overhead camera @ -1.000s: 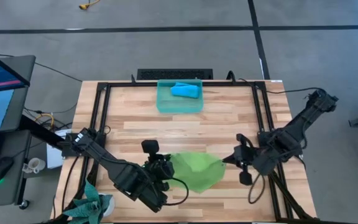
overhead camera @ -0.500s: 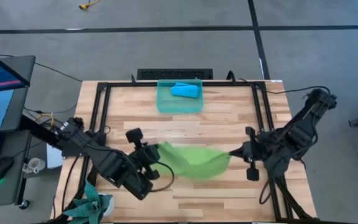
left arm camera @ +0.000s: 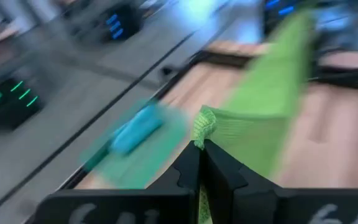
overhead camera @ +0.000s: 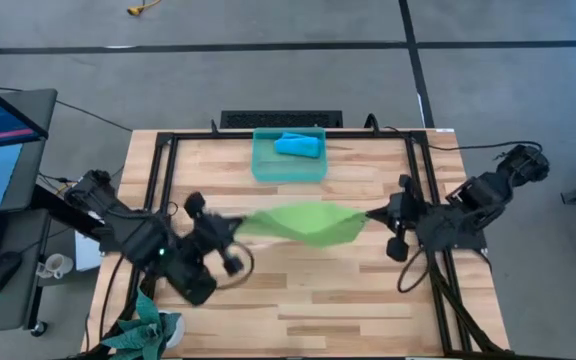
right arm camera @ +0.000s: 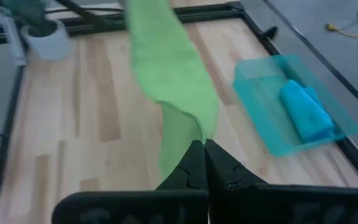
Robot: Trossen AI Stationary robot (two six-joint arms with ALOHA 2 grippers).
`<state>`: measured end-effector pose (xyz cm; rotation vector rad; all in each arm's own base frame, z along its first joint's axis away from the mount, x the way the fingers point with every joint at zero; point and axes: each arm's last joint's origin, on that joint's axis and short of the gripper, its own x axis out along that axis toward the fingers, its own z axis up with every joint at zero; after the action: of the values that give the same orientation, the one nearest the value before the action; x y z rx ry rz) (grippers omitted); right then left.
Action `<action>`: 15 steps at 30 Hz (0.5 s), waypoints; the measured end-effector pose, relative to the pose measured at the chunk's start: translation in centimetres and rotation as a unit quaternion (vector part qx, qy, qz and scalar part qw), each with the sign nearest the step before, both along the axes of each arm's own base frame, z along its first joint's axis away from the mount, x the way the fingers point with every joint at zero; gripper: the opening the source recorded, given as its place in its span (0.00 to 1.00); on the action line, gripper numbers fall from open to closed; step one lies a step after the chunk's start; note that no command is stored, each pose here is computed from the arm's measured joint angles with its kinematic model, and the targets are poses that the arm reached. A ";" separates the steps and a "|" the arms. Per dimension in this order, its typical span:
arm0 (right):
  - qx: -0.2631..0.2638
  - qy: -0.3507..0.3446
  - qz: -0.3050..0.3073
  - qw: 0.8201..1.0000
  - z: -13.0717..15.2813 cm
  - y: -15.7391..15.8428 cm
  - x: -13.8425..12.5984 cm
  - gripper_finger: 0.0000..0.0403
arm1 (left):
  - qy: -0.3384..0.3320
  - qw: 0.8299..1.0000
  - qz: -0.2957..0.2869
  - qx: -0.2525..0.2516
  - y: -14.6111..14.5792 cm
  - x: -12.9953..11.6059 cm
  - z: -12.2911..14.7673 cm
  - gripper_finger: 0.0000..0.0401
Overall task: Roll microfiber towels into tight, uniform cylinder then place into a basket
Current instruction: Fold the green microfiber cloth
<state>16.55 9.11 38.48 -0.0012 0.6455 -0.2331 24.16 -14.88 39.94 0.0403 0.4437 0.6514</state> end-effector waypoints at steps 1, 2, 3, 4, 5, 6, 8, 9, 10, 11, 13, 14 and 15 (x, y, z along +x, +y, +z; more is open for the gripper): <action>0.002 0.003 -0.008 1.000 0.0 -0.3 0.1 0.01 | -0.010 1.000 -0.021 0.002 -0.7 0.2 0.3 0.00; 0.014 0.010 -0.005 1.000 -0.1 -0.5 0.3 0.01 | -0.017 0.999 -0.040 0.006 -1.3 0.3 0.6 0.00; 0.031 0.019 0.006 0.999 -0.1 -0.6 0.6 0.01 | -0.023 0.998 -0.060 0.011 -1.8 0.4 1.0 0.00; 0.042 0.024 0.017 0.999 -0.2 -0.7 0.8 0.01 | -0.025 0.996 -0.080 0.010 -2.2 0.5 1.3 0.00; 0.046 0.022 0.016 0.999 -0.1 -0.8 1.0 0.01 | -0.023 0.994 -0.102 0.005 -2.5 0.7 1.4 0.00; 0.038 0.014 0.002 0.999 -0.1 -0.9 1.1 0.01 | -0.015 0.993 -0.121 0.000 -2.7 0.8 1.4 0.00; 0.008 0.000 -0.033 0.999 0.0 -1.3 0.9 0.01 | 0.001 0.992 -0.129 0.000 -2.6 0.9 1.1 0.00; 0.003 0.001 -0.038 0.999 0.0 -1.5 0.8 0.01 | 0.009 0.993 -0.115 0.011 -2.3 0.7 1.1 0.00; 0.005 0.006 -0.031 0.999 0.0 -1.6 0.7 0.01 | 0.014 0.995 -0.089 0.030 -1.7 0.2 1.1 0.00; 0.018 0.011 -0.018 1.000 0.1 -1.7 0.8 0.01 | 0.010 0.997 -0.057 0.052 -1.0 -0.3 1.4 0.00; 0.034 0.021 0.003 0.999 0.0 -1.5 1.1 0.01 | -0.015 0.994 0.013 0.103 0.5 -1.5 1.9 0.00; 0.034 0.023 0.005 0.999 -0.1 -1.4 1.1 0.01 | -0.027 0.992 0.038 0.118 1.2 -1.9 2.0 0.00; 0.032 0.024 0.002 0.999 -0.2 -1.3 1.1 0.01 | -0.035 0.991 0.056 0.117 1.8 -2.0 2.1 0.00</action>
<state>17.60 7.78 38.33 0.0538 0.7008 -0.2080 22.15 -13.06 42.00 0.2161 0.3018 0.8100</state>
